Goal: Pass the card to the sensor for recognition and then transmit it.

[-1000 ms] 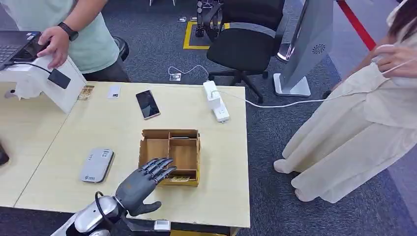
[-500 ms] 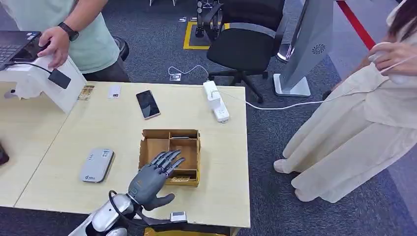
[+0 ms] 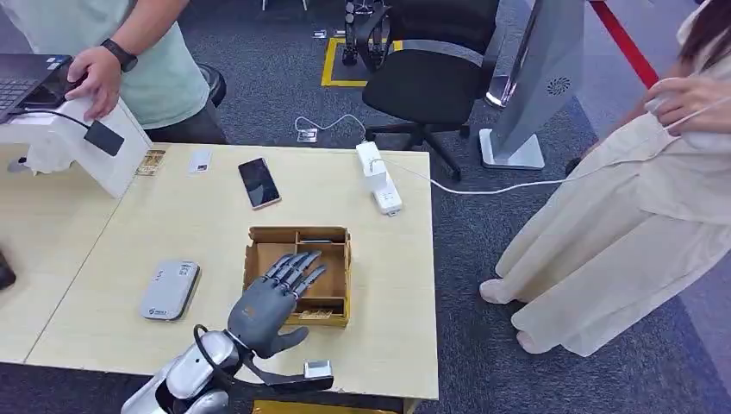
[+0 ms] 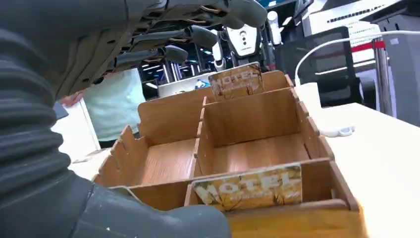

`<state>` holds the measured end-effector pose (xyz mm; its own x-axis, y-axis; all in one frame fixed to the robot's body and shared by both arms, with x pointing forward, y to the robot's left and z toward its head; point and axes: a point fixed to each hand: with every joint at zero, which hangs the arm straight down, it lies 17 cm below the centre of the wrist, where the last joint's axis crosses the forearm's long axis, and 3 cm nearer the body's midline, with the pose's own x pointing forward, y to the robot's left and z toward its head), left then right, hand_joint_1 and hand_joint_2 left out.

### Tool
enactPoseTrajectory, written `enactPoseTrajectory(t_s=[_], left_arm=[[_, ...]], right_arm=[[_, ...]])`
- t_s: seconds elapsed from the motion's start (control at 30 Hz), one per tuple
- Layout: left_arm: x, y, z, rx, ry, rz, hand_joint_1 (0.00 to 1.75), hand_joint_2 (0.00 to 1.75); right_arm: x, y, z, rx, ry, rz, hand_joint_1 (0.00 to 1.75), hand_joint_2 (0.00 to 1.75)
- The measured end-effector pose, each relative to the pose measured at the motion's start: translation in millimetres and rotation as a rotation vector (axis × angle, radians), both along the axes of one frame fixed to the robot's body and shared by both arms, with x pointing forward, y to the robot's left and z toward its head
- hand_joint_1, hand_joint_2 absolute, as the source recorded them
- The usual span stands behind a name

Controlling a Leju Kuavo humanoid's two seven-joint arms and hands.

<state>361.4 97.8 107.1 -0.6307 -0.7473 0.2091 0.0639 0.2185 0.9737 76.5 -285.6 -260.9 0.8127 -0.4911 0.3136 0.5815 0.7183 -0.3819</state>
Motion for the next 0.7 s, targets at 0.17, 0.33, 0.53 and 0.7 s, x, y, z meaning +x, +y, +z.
enactPoseTrajectory(t_s=[0.17,0.33,0.53,0.7], left_arm=[[2.2,1.6,-3.3,0.025,0.004,-0.011,0.00,1.75],[8.1,5.2,-1.7,0.045,0.003,-0.012,0.00,1.75],[11.1,14.8,-5.3,0.071,0.002,-0.003,0.00,1.75],[13.2,21.5,-9.4,0.090,0.004,0.009,0.00,1.75]], right_arm=[[1.4,1.7,-0.4,0.009,-0.010,-0.003,0.00,0.00],[1.2,1.8,-0.4,0.009,-0.010,-0.003,0.00,0.00],[1.3,1.7,-0.4,0.009,-0.010,-0.004,0.00,0.00],[1.2,1.7,-0.4,0.009,-0.010,-0.004,0.00,0.00]])
